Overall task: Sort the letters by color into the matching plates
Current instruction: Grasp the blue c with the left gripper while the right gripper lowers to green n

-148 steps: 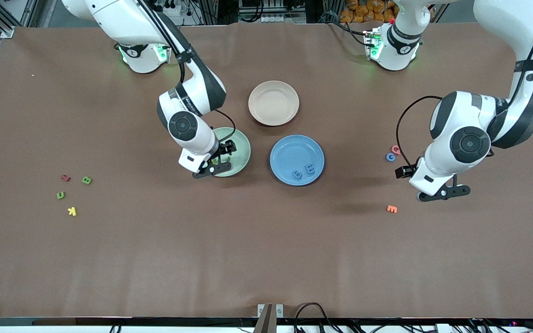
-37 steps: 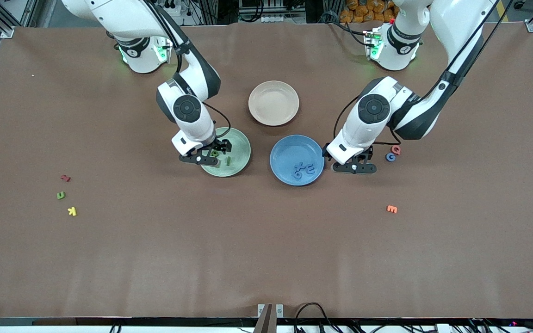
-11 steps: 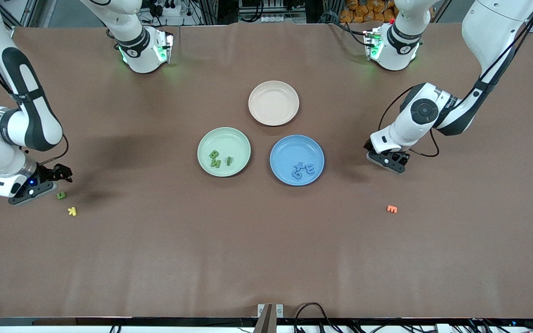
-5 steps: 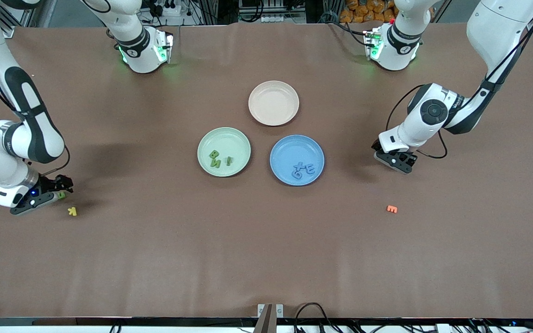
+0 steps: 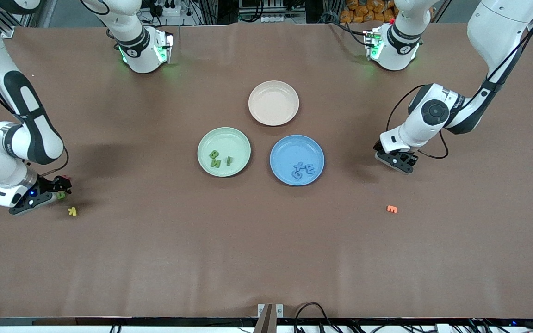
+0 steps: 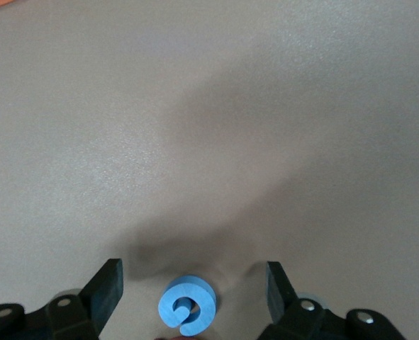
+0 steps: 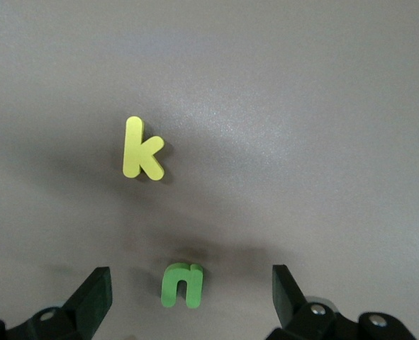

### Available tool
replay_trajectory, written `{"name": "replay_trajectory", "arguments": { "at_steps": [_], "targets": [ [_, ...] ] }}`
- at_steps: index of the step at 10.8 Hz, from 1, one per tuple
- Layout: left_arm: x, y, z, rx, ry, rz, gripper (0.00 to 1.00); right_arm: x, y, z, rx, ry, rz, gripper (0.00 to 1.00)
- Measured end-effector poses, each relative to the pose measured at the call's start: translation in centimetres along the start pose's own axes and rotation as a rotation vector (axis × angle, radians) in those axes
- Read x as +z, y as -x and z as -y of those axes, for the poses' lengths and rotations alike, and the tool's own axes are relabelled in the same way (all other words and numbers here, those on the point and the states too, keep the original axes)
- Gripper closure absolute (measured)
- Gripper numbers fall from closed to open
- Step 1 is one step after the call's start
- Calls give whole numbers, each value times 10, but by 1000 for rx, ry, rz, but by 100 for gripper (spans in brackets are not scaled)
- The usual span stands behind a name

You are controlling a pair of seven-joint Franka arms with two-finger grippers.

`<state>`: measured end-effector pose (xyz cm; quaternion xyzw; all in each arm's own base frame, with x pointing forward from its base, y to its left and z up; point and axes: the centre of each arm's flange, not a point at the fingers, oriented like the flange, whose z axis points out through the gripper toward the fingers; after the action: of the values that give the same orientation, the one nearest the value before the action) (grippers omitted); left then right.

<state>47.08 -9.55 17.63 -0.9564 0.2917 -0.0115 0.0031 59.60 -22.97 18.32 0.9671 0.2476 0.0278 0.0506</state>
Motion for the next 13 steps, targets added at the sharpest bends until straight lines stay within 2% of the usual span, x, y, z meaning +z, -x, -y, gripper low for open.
{"name": "replay_trajectory", "arguments": {
  "at_steps": [10,12,13],
  "targets": [
    [7,10,-5,2,11,22,12,13,11,-6,19,6,-19,0],
    [7,11,-4,-1,10,23,17,15,15,-7,25,2,-16,0],
    [6,10,-3,-1,9,20,24,16,17,-7,28,0,-14,1]
  ]
}}
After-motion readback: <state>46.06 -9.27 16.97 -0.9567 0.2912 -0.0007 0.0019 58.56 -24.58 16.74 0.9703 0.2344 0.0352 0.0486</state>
